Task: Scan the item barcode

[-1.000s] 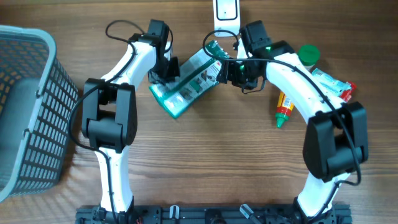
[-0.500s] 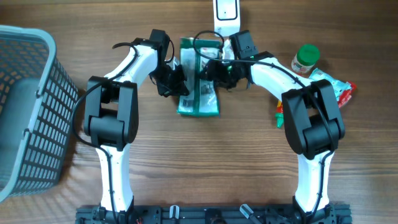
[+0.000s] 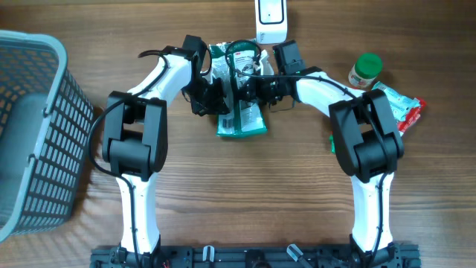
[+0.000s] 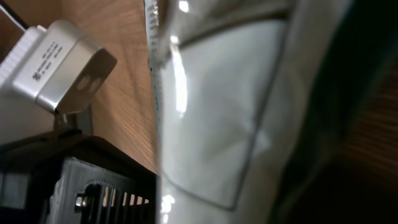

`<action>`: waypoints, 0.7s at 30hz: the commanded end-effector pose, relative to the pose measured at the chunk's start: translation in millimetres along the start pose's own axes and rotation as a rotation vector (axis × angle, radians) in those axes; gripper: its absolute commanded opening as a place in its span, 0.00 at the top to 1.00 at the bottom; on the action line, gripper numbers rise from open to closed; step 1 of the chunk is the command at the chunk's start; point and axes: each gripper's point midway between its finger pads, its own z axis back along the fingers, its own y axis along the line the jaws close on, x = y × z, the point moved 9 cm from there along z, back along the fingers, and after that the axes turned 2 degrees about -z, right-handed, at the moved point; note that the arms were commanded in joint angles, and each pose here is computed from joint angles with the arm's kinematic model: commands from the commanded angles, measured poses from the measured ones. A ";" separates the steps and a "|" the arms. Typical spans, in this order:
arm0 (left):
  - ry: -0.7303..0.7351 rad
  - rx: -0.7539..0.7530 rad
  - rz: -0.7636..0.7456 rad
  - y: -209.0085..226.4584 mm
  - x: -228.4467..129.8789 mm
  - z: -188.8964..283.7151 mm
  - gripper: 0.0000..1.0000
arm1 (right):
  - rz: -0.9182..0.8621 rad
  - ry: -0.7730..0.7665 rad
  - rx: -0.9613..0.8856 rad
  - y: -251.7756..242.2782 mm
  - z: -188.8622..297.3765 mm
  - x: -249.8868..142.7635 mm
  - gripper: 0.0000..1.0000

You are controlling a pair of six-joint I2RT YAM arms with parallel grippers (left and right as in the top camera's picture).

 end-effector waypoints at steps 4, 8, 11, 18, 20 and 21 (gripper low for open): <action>-0.048 0.052 0.007 34.0 13.8 8.9 0.60 | 0.132 -0.061 0.103 25.7 45.2 16.0 0.96; -0.242 0.023 0.013 44.7 20.8 84.8 0.46 | 0.289 -0.167 0.179 87.6 109.4 19.0 0.96; -0.327 0.004 0.054 66.0 30.0 111.8 0.36 | 0.510 -0.314 0.192 138.9 177.7 10.5 0.96; -0.363 0.000 0.073 77.1 35.7 119.8 0.00 | 0.680 -0.527 0.213 199.9 259.2 -14.9 0.95; -0.363 0.000 0.073 77.1 35.7 119.8 0.00 | 0.668 -0.574 0.209 208.3 268.6 -17.2 0.96; -0.363 -0.001 0.072 77.1 35.7 119.8 0.00 | 0.644 -0.600 0.198 209.1 270.7 -15.1 0.96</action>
